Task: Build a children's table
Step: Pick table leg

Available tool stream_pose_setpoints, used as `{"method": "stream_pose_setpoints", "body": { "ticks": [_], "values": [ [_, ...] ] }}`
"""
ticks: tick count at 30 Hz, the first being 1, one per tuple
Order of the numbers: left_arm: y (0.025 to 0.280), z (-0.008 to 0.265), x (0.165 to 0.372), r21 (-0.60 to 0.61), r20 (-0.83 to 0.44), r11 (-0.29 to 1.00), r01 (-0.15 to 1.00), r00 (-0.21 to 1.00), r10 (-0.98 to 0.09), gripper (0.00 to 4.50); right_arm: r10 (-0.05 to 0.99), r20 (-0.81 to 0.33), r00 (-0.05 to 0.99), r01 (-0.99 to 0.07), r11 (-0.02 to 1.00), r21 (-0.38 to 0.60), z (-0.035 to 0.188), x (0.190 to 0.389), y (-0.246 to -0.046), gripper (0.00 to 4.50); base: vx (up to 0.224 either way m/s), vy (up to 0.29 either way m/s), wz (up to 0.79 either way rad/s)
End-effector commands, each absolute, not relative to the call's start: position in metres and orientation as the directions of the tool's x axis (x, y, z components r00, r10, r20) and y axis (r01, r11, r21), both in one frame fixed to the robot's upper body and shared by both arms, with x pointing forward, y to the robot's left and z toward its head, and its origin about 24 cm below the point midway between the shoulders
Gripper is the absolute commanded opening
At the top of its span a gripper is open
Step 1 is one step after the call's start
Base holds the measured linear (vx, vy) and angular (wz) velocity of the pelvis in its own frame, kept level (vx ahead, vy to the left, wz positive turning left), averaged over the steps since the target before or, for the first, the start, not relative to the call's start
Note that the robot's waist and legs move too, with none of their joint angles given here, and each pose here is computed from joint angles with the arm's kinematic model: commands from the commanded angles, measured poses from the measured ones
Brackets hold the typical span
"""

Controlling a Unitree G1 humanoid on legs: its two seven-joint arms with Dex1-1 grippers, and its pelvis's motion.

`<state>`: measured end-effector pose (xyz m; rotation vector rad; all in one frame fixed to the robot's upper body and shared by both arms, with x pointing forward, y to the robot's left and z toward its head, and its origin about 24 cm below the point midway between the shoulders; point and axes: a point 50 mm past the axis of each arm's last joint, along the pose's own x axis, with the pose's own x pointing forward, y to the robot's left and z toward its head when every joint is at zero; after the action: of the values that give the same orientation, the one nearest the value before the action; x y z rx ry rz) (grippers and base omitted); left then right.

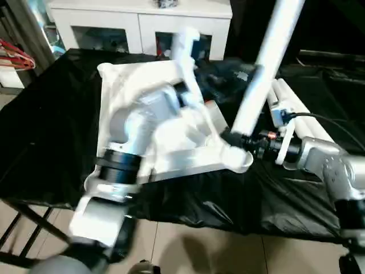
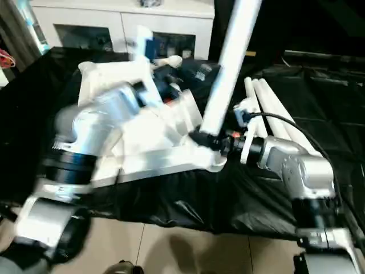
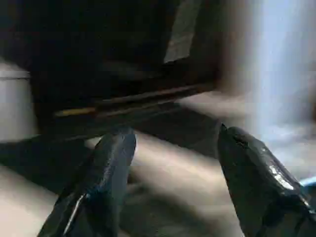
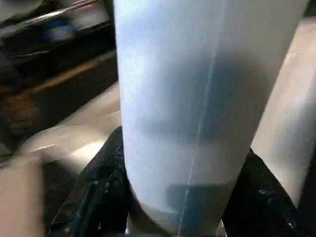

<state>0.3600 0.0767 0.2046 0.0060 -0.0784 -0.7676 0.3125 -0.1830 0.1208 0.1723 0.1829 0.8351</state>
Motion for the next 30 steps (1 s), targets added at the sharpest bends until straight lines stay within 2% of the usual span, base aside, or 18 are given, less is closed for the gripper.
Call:
{"method": "stream_pose_setpoints", "body": {
  "ticks": [1, 3, 4, 7, 9, 11, 13, 16, 19, 26, 27, 30],
  "values": [
    [0.1, 0.198, 0.363, 0.086, 0.136, 0.845, 0.528, 0.834, -0.535, 3.03, 0.629, 0.05, 0.776, -0.631, 0.774, 0.056, 0.136, 0.311, -0.188, 1.91, 0.0, 0.0, 0.0],
    [0.113, 0.194, 0.361, 0.068, 0.182, 0.889, 0.452, 0.871, -0.457, 3.03, 0.582, 0.093, 0.808, -0.587, 0.809, 0.033, 0.136, 0.307, -0.187, 1.91, 0.0, 0.0, 0.0],
    [0.136, 0.165, 0.351, 0.088, 0.108, 0.947, 0.31, 0.942, -0.318, 3.03, 0.449, 0.075, 0.89, -0.453, 0.89, 0.046, 0.123, 0.298, -0.186, 1.91, 0.0, 0.0, 0.0],
    [0.148, 0.142, 0.338, 0.073, 0.05, 0.964, 0.256, 0.964, -0.26, 3.03, 0.311, 0.036, 0.95, -0.313, 0.948, 0.064, 0.111, 0.292, -0.186, 1.91, 0.0, 0.0, 0.0],
    [0.155, 0.121, 0.325, 0.054, 0.039, 0.974, 0.218, 0.975, -0.22, 3.03, 0.323, 0.045, 0.945, -0.326, 0.932, 0.157, 0.103, 0.284, -0.182, 1.91, 0.0, 0.0, 0.0],
    [0.157, 0.113, 0.321, 0.072, 0.035, 0.979, 0.192, 0.98, -0.195, 3.03, 0.335, 0.046, 0.941, -0.338, 0.927, 0.16, 0.099, 0.28, -0.179, 1.91, 0.0, 0.0, 0.0],
    [0.158, 0.099, 0.313, 0.085, 0.006, 0.983, 0.162, 0.987, -0.164, 3.03, 0.307, 0.019, 0.952, -0.306, 0.94, 0.154, 0.09, 0.276, -0.177, 1.91, 0.0, 0.0, 0.0],
    [0.153, 0.099, 0.309, 0.029, 0.012, 0.993, 0.111, 0.994, -0.112, 3.03, 0.273, -0.014, 0.962, -0.271, 0.958, 0.097, 0.086, 0.272, -0.175, 1.91, 0.0, 0.0, 0.0],
    [0.15, 0.099, 0.305, 0.042, 0.016, 0.994, 0.097, 0.995, -0.097, 3.03, 0.239, -0.045, 0.97, -0.236, 0.97, 0.054, 0.082, 0.269, -0.177, 1.91, -0.002, -0.07, 0.06],
    [0.151, 0.094, 0.301, 0.087, 0.008, 0.991, 0.102, 0.995, -0.103, 3.03, 0.19, -0.102, 0.977, -0.179, 0.978, 0.106, 0.075, 0.265, -0.18, 1.91, -0.01, -0.203, 0.02],
    [0.151, 0.094, 0.3, 0.05, 0.015, 0.995, 0.088, 0.996, -0.089, 3.03, 0.162, -0.111, 0.981, -0.152, 0.984, 0.097, 0.073, 0.264, -0.184, 1.91, -0.032, -0.178, 0.0],
    [0.15, 0.097, 0.299, 0.016, 0.026, 0.997, 0.072, 0.997, -0.072, 3.03, 0.161, -0.106, 0.981, -0.152, 0.984, 0.087, 0.073, 0.264, -0.184, 1.91, -0.057, -0.131, 0.04]
  ]
}}
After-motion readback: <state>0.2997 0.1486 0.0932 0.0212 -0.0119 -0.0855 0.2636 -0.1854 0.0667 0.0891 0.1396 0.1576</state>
